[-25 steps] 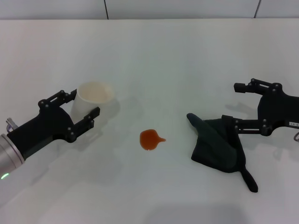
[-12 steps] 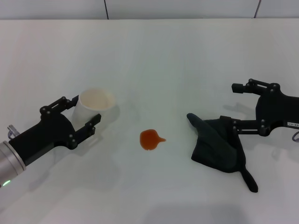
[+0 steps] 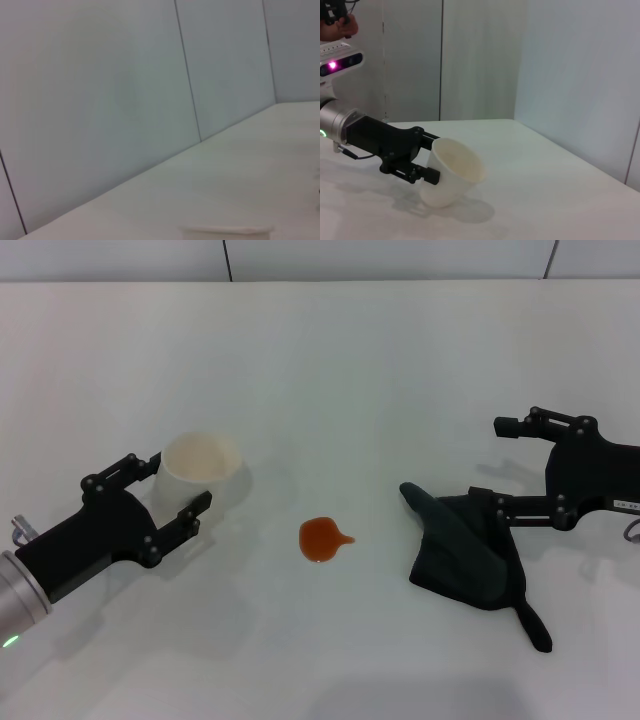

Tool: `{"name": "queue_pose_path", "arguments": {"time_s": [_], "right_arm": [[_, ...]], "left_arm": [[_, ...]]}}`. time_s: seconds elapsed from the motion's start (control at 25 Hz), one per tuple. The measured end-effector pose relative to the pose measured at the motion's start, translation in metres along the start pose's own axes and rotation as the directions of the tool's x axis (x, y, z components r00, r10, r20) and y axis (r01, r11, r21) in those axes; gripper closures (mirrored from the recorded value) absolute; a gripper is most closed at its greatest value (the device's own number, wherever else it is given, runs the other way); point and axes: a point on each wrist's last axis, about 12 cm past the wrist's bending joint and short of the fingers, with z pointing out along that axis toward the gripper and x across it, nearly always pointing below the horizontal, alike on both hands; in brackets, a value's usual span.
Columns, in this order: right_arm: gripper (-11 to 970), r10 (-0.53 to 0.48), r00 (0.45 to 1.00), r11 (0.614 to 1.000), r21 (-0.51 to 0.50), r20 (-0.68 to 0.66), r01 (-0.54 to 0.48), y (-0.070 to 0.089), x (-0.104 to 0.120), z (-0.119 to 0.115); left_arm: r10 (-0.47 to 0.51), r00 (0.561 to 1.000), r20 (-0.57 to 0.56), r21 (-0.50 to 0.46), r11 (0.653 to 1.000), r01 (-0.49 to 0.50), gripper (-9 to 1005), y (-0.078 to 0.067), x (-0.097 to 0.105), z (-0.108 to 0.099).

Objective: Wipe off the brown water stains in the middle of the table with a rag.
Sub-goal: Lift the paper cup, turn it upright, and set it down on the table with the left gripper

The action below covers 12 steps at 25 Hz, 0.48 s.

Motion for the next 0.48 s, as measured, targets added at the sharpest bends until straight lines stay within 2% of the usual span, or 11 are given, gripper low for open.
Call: {"name": "queue_pose_path", "arguments": {"time_s": [0.48], "right_arm": [[87, -0.004, 1.0, 1.0, -0.01, 0.0, 0.004, 0.001, -0.002, 0.002]], "left_arm": [[0.001, 1.0, -0.007, -0.016, 1.0, -0.002, 335, -0.006, 0.006, -0.011]]}}
